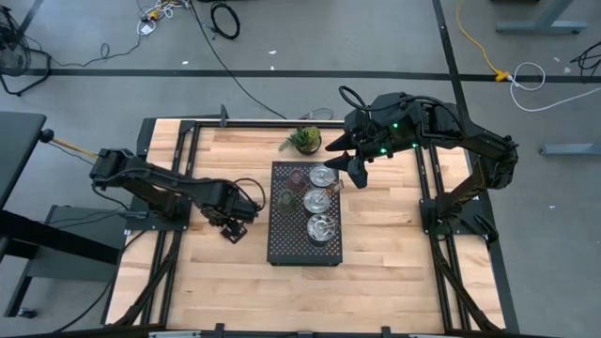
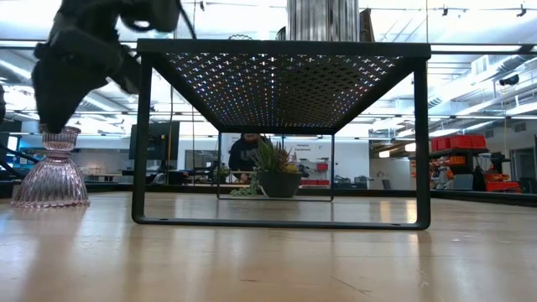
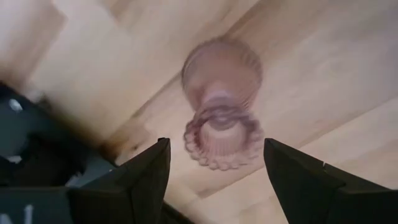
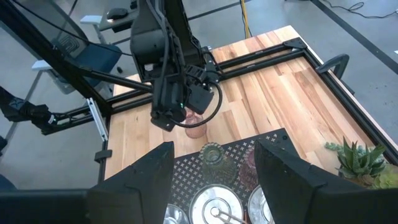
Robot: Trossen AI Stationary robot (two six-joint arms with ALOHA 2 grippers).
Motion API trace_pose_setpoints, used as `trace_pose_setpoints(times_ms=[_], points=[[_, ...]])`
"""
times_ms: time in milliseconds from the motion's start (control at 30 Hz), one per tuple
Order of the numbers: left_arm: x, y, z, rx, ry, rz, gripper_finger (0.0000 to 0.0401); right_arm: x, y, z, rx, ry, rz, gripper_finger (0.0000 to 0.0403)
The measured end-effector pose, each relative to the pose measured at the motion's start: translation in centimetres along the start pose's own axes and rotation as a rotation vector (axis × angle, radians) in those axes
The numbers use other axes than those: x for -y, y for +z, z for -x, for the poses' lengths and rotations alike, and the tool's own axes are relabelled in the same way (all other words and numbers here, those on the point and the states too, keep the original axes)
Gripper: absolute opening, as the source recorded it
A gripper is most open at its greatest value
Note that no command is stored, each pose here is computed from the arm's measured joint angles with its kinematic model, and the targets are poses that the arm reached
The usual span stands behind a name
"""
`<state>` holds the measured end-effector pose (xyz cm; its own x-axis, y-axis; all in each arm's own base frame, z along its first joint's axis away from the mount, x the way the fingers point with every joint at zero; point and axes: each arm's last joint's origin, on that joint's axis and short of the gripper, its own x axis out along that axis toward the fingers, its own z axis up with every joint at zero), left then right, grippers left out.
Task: Pick & Place candle stick holders
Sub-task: Put the pink glass candle holder on the shelf aligned with the other glass candle holders
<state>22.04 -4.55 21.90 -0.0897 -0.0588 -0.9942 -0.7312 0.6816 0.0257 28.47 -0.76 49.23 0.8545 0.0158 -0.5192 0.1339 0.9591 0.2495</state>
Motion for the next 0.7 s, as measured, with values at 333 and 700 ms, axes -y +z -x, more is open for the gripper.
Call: trace_pose_setpoints(times_ms=[333, 700], points=[[0.3, 0.3, -1.0, 0.044, -0.043, -0.005, 0.0259, 0.0, 0.0, 0.0, 0.001, 0.000, 0.010, 0.0222], [0.5, 0.5, -1.1, 0.056, -0.063, -0.008, 0.0255, 0.0, 0.0, 0.0, 0.003, 0.001, 0.011, 0.0222]])
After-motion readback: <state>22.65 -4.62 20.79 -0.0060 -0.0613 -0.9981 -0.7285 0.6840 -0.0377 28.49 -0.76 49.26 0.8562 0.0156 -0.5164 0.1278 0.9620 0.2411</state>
